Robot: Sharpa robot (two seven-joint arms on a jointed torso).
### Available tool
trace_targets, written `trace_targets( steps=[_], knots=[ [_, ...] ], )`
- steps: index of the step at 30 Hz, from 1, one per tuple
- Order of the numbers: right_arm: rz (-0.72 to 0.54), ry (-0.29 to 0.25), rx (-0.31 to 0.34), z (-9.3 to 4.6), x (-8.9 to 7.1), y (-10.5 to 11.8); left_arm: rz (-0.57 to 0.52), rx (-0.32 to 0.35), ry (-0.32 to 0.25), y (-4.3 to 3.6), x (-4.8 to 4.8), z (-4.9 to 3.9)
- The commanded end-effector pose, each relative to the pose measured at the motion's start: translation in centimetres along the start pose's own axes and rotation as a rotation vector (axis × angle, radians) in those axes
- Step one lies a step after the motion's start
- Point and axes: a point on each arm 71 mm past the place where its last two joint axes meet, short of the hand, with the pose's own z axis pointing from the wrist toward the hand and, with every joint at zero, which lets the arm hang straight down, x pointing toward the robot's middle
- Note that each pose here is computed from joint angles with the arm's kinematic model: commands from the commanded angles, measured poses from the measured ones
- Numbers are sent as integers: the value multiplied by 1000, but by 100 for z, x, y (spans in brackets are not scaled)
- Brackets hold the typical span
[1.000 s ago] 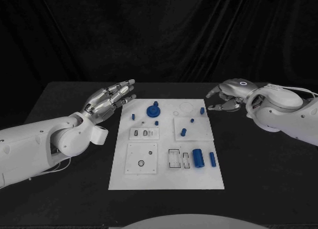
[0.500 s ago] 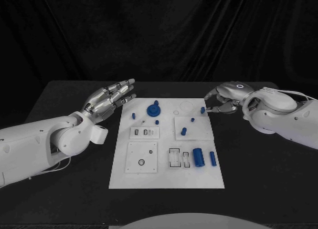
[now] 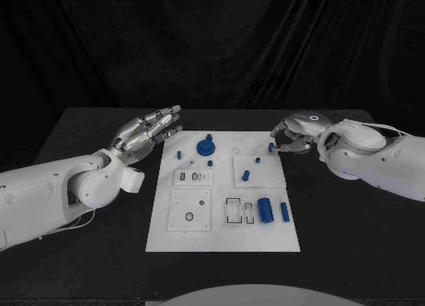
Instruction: Assemble the parts on the task board
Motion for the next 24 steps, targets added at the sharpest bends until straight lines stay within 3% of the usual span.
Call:
trace_targets(
  steps=[1,24],
  knots=[
    [0,0,13,11,31,-5,-12,11,15,-2,21,1],
    [-4,20,18,81,145,3,-18,4,21,11,24,-5]
  ],
)
